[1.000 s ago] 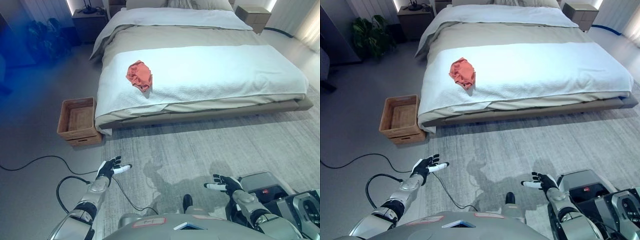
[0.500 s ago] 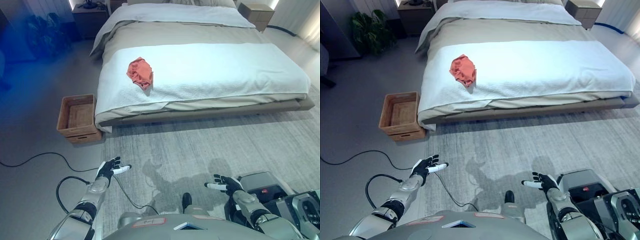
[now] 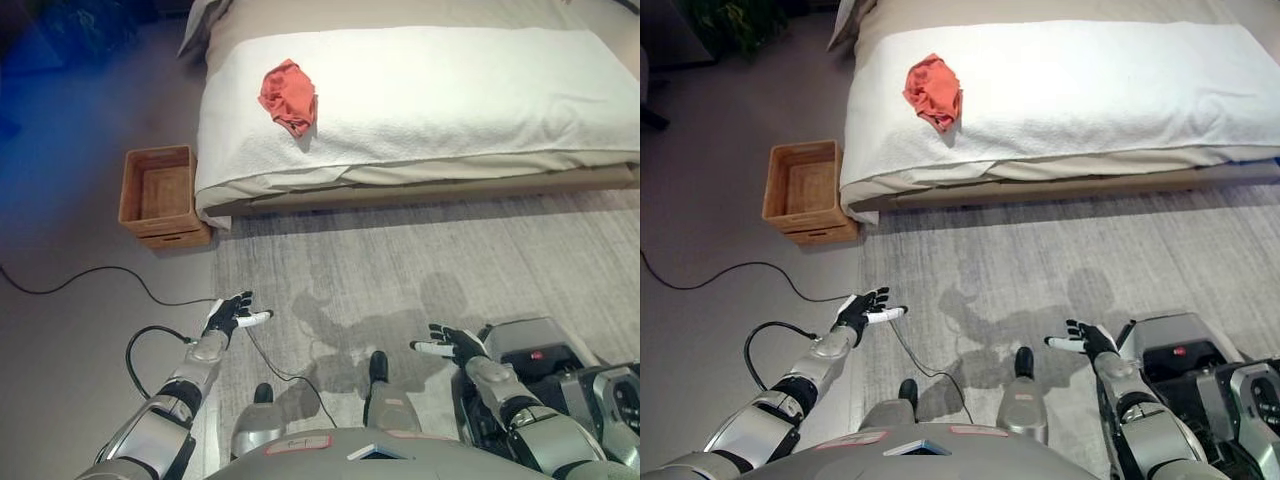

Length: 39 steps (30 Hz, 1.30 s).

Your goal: Put the clothes on the bed into the basket.

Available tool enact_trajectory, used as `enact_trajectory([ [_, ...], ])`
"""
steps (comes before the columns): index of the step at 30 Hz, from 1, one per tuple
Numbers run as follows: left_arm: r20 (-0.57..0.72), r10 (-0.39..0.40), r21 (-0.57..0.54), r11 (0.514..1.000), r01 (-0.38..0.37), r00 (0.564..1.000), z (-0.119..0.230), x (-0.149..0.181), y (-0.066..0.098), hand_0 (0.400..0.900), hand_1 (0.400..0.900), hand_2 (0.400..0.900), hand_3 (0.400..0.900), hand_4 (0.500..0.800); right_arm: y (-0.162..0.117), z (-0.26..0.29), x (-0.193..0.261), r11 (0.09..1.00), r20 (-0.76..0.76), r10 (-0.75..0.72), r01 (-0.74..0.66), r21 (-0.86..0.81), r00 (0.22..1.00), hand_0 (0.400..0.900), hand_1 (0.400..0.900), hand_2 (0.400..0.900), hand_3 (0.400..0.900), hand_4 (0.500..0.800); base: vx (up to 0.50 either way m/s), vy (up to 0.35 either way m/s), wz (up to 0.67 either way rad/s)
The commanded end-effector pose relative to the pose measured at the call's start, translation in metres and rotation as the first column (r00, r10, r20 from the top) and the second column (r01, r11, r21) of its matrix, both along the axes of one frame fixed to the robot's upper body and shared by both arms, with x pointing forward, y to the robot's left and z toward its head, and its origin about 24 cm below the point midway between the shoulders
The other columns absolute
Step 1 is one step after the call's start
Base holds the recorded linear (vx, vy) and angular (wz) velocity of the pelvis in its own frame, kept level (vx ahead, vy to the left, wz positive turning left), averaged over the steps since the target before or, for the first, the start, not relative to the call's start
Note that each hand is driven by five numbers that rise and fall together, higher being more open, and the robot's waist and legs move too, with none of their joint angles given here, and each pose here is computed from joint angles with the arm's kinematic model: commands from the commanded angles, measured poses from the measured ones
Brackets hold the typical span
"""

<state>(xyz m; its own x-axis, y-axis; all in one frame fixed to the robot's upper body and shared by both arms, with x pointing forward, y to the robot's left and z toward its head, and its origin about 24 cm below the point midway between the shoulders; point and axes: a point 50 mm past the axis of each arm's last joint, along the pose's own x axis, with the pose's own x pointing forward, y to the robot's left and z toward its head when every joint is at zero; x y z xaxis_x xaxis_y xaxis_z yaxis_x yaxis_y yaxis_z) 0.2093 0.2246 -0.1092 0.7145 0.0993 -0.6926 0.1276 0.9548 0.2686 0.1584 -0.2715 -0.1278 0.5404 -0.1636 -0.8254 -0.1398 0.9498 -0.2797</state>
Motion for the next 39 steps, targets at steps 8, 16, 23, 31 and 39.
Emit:
enact_trajectory([
  [8,0.181,0.014,0.026,0.999,-0.019,0.983,0.033,0.040,0.016,0.900,0.900,0.900,0.900,0.800,-0.025,0.017,0.016,0.998,0.060,-0.028,0.031,-0.046,0.998,0.900,0.900,0.900,0.900,0.800,0.184,0.100,-0.06],
  [16,0.188,0.026,0.013,1.000,-0.028,0.982,0.033,0.043,0.012,0.900,0.900,0.900,0.900,0.800,-0.024,0.009,0.000,0.995,0.050,-0.100,0.101,-0.018,0.994,0.900,0.900,0.900,0.900,0.800,0.216,-0.014,0.29],
  [23,0.188,0.052,0.023,0.998,-0.058,0.981,0.034,0.043,0.015,0.900,0.900,0.900,0.900,0.800,-0.024,0.006,-0.010,0.987,0.054,-0.159,0.159,0.011,0.986,0.900,0.900,0.900,0.900,0.800,0.234,-0.049,0.21],
  [31,0.228,0.081,-0.019,0.997,-0.079,0.970,0.040,0.055,0.004,0.900,0.900,0.900,0.900,0.800,-0.027,0.009,-0.008,0.990,0.066,-0.138,0.139,-0.013,0.988,0.900,0.900,0.900,0.900,0.800,0.273,-0.142,0.34],
  [39,0.254,0.083,-0.030,0.997,-0.077,0.964,0.049,0.066,0.002,0.900,0.900,0.900,0.900,0.800,-0.041,0.011,-0.017,0.980,0.060,-0.191,0.193,-0.040,0.980,0.900,0.900,0.900,0.900,0.800,0.322,-0.248,0.03],
])
